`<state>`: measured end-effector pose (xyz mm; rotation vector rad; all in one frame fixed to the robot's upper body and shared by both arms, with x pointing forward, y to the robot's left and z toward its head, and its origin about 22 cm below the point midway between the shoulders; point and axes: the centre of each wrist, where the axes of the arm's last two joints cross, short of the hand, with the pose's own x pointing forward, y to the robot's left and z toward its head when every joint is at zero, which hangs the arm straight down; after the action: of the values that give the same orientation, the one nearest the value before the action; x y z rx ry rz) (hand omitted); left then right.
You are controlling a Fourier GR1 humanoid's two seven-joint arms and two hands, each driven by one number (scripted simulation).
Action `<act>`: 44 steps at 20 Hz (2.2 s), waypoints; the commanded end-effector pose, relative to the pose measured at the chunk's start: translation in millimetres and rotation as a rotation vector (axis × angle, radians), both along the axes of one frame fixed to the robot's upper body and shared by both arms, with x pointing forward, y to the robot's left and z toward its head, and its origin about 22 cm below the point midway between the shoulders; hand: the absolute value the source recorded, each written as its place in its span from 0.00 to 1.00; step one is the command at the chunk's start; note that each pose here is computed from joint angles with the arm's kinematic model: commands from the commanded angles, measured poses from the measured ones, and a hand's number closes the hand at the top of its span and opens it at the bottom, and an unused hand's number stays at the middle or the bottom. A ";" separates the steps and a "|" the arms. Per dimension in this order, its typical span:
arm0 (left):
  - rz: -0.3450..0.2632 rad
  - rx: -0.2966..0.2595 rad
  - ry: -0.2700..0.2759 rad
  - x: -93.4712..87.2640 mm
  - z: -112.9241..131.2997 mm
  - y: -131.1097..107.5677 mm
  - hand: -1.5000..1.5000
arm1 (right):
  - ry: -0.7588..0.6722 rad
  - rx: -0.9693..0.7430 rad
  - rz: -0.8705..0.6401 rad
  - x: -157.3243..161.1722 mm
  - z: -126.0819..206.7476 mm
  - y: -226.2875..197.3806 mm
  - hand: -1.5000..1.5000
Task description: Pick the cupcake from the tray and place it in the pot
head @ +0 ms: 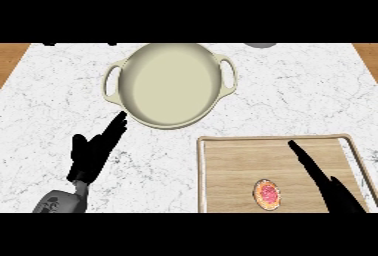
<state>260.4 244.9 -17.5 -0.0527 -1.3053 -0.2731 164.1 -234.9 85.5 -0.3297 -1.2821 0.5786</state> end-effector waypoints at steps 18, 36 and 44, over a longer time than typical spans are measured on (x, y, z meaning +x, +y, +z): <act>-0.005 0.015 0.017 -10.0 -13.3 -15.1 0.50 | 0.035 0.435 0.005 5.5 -71.0 -26.7 0.00; 0.006 0.012 0.034 -3.3 -1.2 2.3 0.50 | -0.061 0.526 0.073 -3.7 -147.4 8.0 1.00; -0.125 -0.001 -0.019 16.4 8.7 -24.2 0.50 | -0.152 0.493 0.362 139.8 -68.4 -78.2 1.00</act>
<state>273.1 227.8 -9.5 -0.1200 -1.3295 -0.3454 259.7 -289.3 -9.6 0.2046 -1.5736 0.4846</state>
